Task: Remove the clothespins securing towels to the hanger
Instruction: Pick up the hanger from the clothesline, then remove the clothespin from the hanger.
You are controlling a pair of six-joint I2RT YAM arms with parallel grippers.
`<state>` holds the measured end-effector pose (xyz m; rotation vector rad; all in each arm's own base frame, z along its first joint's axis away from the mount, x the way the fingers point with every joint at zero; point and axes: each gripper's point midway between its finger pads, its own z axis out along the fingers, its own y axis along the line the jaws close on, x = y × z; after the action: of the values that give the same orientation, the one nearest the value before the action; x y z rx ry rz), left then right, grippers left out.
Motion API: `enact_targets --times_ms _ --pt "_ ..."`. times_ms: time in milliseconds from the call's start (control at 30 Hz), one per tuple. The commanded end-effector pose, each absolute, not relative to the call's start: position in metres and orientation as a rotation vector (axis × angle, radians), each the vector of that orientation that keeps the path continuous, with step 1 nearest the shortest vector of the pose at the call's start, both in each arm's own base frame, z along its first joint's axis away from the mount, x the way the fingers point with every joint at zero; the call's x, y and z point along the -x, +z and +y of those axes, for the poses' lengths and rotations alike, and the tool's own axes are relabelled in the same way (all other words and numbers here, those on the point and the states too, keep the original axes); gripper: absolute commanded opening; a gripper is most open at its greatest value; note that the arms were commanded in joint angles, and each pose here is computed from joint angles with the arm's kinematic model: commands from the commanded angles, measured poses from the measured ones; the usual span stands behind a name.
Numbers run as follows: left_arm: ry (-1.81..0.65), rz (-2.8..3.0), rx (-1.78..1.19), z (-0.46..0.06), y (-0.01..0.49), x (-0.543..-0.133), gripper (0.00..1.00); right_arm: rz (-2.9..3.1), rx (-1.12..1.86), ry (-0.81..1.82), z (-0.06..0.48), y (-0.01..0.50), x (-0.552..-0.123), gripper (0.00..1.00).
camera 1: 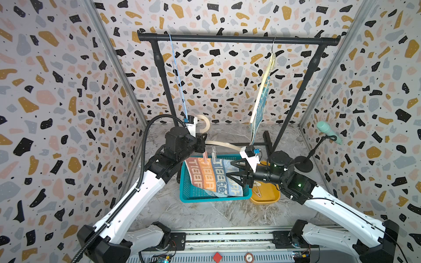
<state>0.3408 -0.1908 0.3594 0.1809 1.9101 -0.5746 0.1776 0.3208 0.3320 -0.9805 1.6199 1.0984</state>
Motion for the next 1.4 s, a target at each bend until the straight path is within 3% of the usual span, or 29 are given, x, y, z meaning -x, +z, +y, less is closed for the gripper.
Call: enact_targets --times_ms 0,1367 --pt "-0.601 1.823 -0.162 -0.188 0.393 -0.336 0.0 1.571 0.949 1.056 0.324 0.344 -0.185 0.66" --pt "-0.665 1.859 -0.154 -0.201 0.394 -0.325 0.0 1.748 0.865 0.799 0.37 0.325 -0.237 0.68"
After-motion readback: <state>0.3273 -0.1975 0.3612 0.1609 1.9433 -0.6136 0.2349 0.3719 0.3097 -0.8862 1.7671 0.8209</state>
